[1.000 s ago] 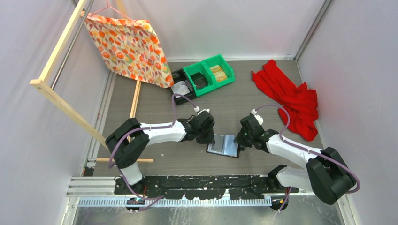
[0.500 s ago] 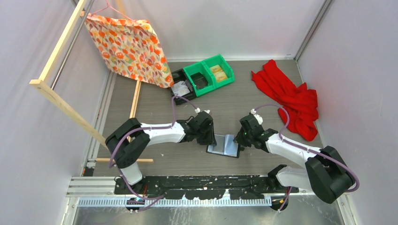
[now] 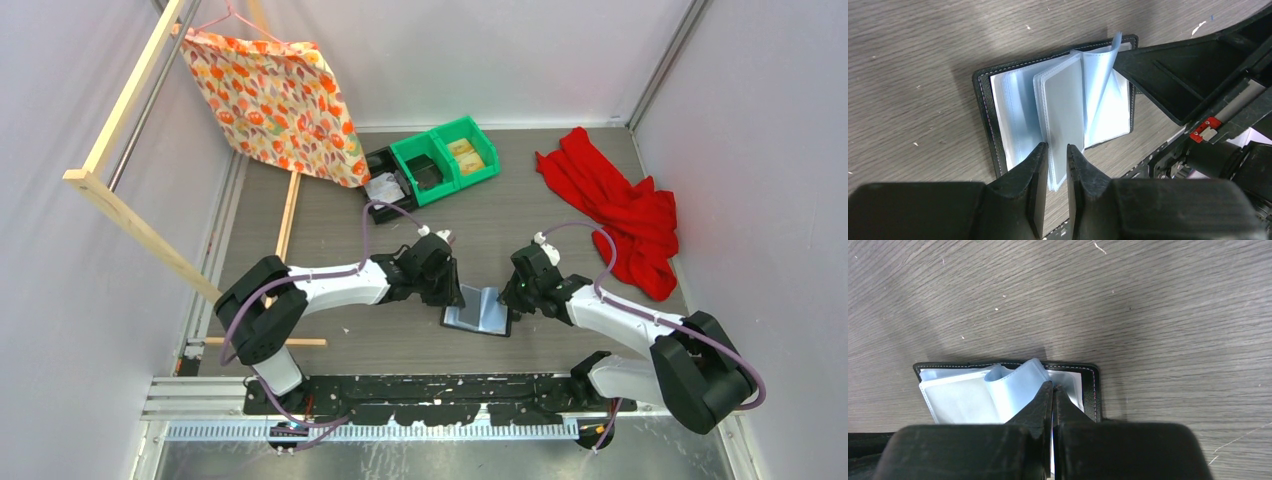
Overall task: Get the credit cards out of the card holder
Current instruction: Remove the credit card from the card holder.
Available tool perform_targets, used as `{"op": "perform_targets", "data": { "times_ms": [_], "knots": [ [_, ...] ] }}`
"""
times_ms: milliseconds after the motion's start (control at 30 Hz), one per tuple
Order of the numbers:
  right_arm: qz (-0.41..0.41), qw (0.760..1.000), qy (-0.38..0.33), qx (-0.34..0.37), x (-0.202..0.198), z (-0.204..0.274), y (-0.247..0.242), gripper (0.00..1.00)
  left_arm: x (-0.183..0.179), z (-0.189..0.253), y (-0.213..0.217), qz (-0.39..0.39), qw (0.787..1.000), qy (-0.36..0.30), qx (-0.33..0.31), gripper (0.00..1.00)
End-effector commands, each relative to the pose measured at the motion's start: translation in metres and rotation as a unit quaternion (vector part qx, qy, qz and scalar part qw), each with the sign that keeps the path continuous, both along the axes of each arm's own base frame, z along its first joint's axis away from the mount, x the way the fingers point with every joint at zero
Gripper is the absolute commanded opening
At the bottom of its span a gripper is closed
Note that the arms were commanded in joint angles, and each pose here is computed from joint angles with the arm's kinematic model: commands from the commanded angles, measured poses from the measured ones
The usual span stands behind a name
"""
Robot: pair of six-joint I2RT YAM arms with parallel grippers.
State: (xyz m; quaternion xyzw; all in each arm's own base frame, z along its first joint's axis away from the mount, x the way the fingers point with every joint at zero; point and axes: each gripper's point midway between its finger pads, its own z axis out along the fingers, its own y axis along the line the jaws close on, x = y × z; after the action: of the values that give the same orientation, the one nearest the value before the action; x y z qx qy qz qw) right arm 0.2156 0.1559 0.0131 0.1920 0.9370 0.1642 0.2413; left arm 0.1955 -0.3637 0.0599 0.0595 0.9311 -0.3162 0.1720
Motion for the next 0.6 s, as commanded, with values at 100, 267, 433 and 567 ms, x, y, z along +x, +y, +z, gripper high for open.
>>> {"op": "perform_targets", "data": {
  "times_ms": [100,267,433,567],
  "knots": [
    [0.011,0.997,0.061,-0.040,-0.030,-0.029,-0.017,0.01,0.003,0.037,-0.028,-0.031,0.997,-0.023,-0.073,0.19],
    [0.003,0.998,0.057,-0.021,-0.030,-0.017,-0.013,0.06,0.002,0.045,-0.027,-0.045,0.996,-0.033,-0.069,0.20],
    [-0.009,0.999,0.034,-0.008,-0.025,0.003,-0.012,0.12,-0.001,0.050,-0.035,-0.066,0.993,-0.031,-0.087,0.20],
    [-0.010,1.000,0.012,0.015,-0.024,0.024,-0.009,0.17,-0.001,0.047,-0.040,-0.073,0.994,-0.022,-0.084,0.20]
  ]
}}
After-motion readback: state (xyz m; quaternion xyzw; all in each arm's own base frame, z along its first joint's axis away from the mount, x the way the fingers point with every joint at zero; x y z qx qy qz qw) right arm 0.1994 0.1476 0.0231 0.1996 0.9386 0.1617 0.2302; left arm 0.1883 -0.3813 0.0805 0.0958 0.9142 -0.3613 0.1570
